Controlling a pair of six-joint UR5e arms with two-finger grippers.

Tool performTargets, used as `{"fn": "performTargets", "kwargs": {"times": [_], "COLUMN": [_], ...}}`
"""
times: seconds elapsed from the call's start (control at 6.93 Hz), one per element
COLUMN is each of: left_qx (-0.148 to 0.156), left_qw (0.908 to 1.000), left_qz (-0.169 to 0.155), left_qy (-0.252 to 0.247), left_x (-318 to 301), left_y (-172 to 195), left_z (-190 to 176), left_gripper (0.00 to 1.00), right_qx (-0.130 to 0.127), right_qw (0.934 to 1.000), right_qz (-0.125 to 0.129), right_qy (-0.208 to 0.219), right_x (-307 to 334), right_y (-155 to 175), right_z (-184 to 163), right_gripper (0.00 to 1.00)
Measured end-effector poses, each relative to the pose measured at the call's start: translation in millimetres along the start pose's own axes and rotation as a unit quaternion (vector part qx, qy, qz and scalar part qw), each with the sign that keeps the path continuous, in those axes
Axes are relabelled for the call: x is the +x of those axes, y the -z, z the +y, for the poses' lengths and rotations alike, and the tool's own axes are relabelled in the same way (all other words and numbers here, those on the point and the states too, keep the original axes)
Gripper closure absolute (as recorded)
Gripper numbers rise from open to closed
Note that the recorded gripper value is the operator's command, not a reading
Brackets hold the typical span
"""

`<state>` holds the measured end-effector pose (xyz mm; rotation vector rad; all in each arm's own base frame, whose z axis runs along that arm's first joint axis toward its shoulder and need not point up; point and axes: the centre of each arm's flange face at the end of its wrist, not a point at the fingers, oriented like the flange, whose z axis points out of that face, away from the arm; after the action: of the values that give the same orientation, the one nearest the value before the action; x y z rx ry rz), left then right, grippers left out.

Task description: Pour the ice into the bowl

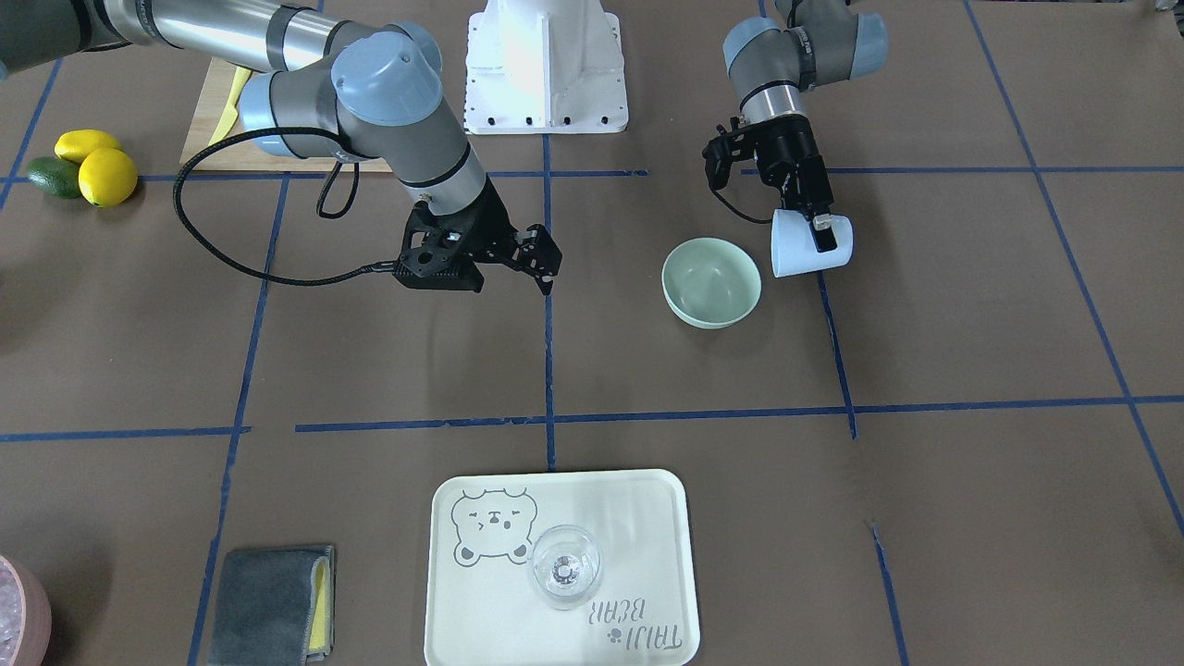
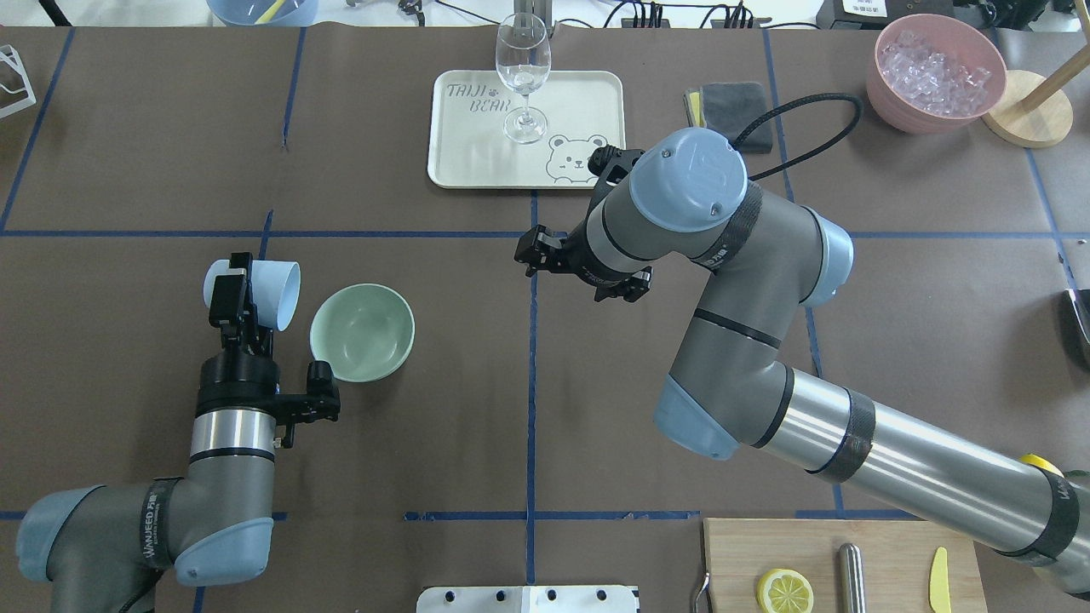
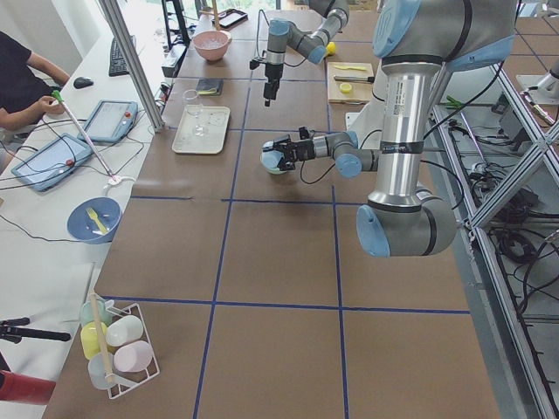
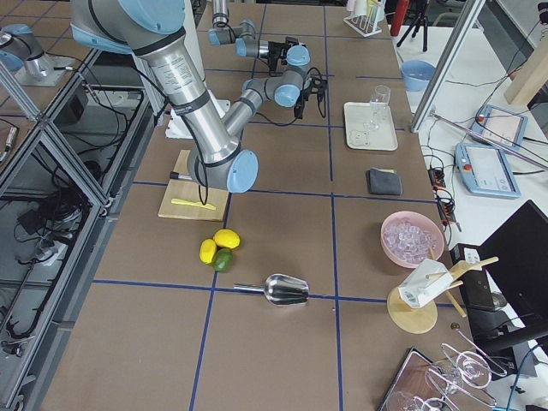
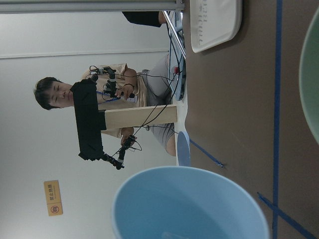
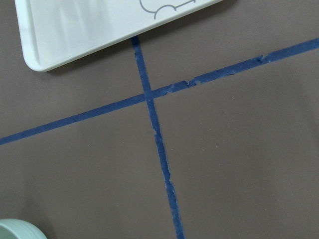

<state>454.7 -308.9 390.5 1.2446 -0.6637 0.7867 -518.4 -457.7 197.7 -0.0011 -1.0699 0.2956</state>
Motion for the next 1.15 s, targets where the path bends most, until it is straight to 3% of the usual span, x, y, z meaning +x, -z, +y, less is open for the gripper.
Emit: {"fn": "performTargets", "kwargs": {"times": [0.43,1.15], "left_qx": [0.002,0.002], "left_qw": [0.9988,0.9984], "left_qz": [0.000,0.001], "left_qy": [-0.050,-0.056], "left_x": [-4.9,-7.0], "left_y": [2.5,3.6], "left_z": [-1.1,0.3], "left_gripper": [1.00,1.00], "right_qx": [0.000,0.000], "right_qw": [1.0000,1.0000], "right_qz": [0.000,-0.003], "right_qy": [0.000,0.002], "right_x": [0.2,-1.3], "right_y": [0.0,1.7], "right_z": [0.0,0.6], "right_gripper": [0.00,0.00]}}
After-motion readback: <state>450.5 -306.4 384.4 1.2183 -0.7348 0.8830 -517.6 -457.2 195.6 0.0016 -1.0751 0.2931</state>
